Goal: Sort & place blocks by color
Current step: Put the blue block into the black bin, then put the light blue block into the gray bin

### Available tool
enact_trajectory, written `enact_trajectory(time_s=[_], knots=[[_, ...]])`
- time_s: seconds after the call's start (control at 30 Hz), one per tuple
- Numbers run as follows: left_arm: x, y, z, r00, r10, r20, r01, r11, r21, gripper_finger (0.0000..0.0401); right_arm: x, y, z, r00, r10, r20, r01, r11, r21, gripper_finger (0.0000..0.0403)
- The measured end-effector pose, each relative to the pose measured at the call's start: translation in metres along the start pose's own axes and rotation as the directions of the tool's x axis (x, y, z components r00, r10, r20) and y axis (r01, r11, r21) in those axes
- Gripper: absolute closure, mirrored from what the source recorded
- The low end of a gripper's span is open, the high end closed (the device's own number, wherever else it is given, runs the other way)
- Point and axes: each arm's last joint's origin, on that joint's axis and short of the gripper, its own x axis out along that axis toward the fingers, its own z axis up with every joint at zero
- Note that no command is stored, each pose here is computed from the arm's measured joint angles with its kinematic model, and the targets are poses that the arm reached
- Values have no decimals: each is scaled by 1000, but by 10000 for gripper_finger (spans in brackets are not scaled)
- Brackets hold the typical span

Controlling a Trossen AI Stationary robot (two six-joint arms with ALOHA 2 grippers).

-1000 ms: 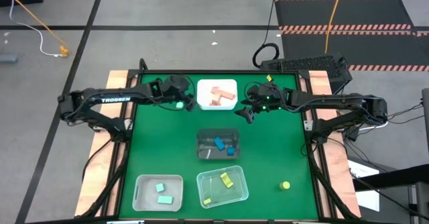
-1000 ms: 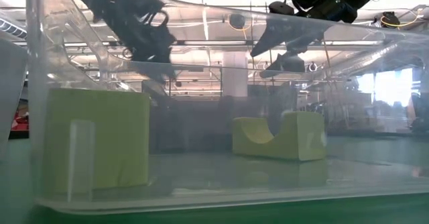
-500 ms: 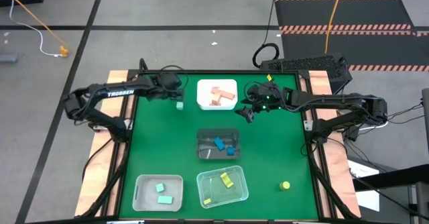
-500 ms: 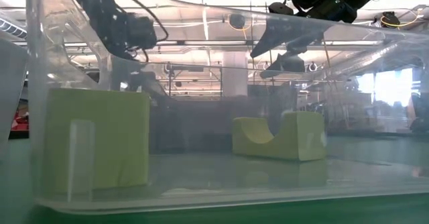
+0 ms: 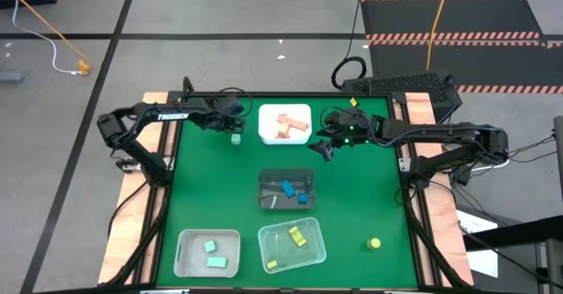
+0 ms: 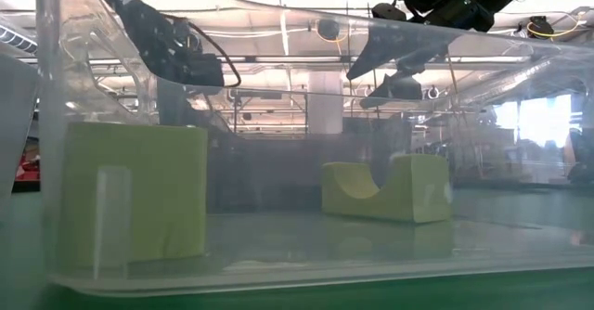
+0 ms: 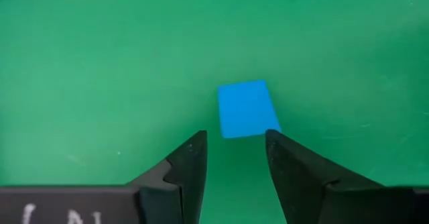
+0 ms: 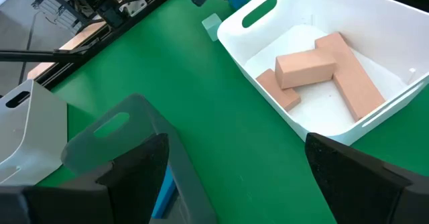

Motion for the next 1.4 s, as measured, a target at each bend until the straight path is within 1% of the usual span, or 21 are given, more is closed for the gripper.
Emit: enact_trajectory(time_s=[0.1,0.17,0.33,0.5,0.57,0.67,0.83,0.93,1.1,1.2,1.33,1.4], knots=[[0,-1,1,1000,-23,6,23,1000,-2,234,0,0,0,1000,0,1,0,1000,0,65],[0,0,-1,1000,-17,-6,17,1000,2,224,0,0,0,1000,0,0,0,1000,0,65],[-1,-1,1,1000,-30,9,30,1000,1,195,0,0,0,1000,-1,0,1,1000,0,65],[-2,-6,6,995,-77,65,78,997,-24,173,0,0,0,1000,-1,0,1,1000,0,65],[-2,-8,9,990,-102,95,105,994,-19,168,0,0,0,1000,-1,0,1,1000,-8,65],[-3,-12,10,985,-125,117,127,992,-7,167,0,-1,0,1000,-21,10,21,999,-31,65],[-3,-13,11,983,-133,127,136,991,-14,173,0,-4,2,990,-125,61,127,992,-25,65],[-3,-12,11,983,-136,120,141,989,-37,172,0,-4,2,988,-137,67,139,990,-22,65],[-4,-16,1,970,-239,-35,237,969,-68,171,0,-4,2,989,-135,64,136,990,-22,65],[-7,-21,-9,974,-218,-61,216,976,-28,171,0,-4,2,989,-135,65,137,990,-22,65],[-10,-27,-19,984,-172,-42,172,985,6,171,0,-4,2,989,-135,65,136,990,-22,65],[-12,-30,-21,985,-173,-26,174,985,20,171,0,-4,2,989,-135,64,136,990,-22,65]])
